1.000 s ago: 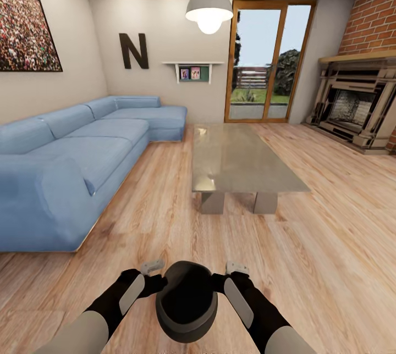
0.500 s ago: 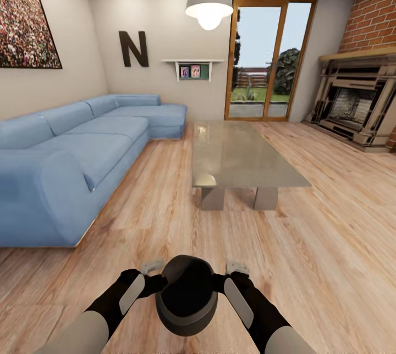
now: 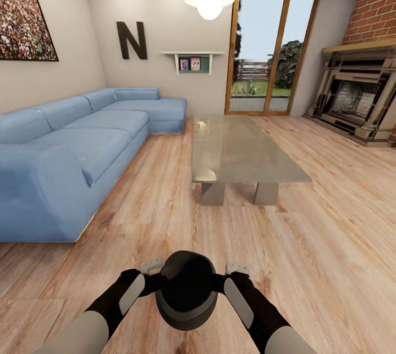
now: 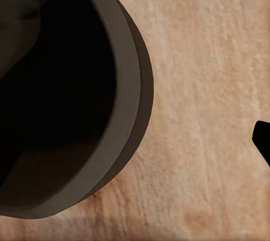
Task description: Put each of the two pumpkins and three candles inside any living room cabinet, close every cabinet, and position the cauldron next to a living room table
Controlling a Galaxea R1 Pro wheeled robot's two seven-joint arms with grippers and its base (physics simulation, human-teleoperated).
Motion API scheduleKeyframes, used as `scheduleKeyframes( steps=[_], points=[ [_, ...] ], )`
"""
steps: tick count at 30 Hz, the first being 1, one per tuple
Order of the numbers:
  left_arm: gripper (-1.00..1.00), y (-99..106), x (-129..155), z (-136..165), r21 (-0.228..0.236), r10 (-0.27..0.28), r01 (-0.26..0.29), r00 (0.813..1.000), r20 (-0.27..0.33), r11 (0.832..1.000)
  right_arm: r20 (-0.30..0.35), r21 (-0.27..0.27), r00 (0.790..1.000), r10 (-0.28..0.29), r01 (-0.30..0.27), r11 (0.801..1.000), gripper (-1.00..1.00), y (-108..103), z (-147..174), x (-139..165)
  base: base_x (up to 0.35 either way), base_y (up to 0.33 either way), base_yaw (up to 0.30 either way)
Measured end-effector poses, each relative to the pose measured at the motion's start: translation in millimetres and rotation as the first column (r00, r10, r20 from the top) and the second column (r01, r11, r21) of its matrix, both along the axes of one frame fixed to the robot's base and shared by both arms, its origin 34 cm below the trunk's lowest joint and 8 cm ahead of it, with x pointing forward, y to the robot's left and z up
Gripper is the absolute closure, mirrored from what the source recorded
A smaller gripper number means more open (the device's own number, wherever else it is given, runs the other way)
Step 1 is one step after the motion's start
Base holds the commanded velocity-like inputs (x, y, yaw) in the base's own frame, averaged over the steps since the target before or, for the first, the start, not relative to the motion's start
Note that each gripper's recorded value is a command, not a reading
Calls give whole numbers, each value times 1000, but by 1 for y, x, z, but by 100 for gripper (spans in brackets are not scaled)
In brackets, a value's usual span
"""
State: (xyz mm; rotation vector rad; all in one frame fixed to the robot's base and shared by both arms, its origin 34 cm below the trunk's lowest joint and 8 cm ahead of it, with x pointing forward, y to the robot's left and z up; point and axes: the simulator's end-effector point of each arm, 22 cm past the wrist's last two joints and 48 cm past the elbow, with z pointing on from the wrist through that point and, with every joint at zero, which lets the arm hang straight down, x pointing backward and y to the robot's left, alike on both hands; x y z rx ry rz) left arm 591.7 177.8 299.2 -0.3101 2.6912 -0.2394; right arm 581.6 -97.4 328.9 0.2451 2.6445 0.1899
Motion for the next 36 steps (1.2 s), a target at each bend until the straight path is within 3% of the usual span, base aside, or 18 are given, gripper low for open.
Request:
scheduleKeyframes(
  steps=[27, 30, 36],
  points=[
    [-100, 1, 0, 0, 2, 0, 0, 1000, 1, 1000, 1, 0, 1000, 0, 0, 1000, -100, 0, 0, 0, 83, 0, 0],
    [-100, 0, 0, 0, 1, -1, 1, 1000, 1, 1000, 28, 0, 999, -21, 21, 1000, -100, -2, 1, 5, 1, 0, 0],
    [-100, 0, 0, 0, 1, -1, 1, 1000, 1, 1000, -2, -1, 1000, 0, 0, 1000, -100, 0, -23, -12, 0, 0, 0]
  ],
)
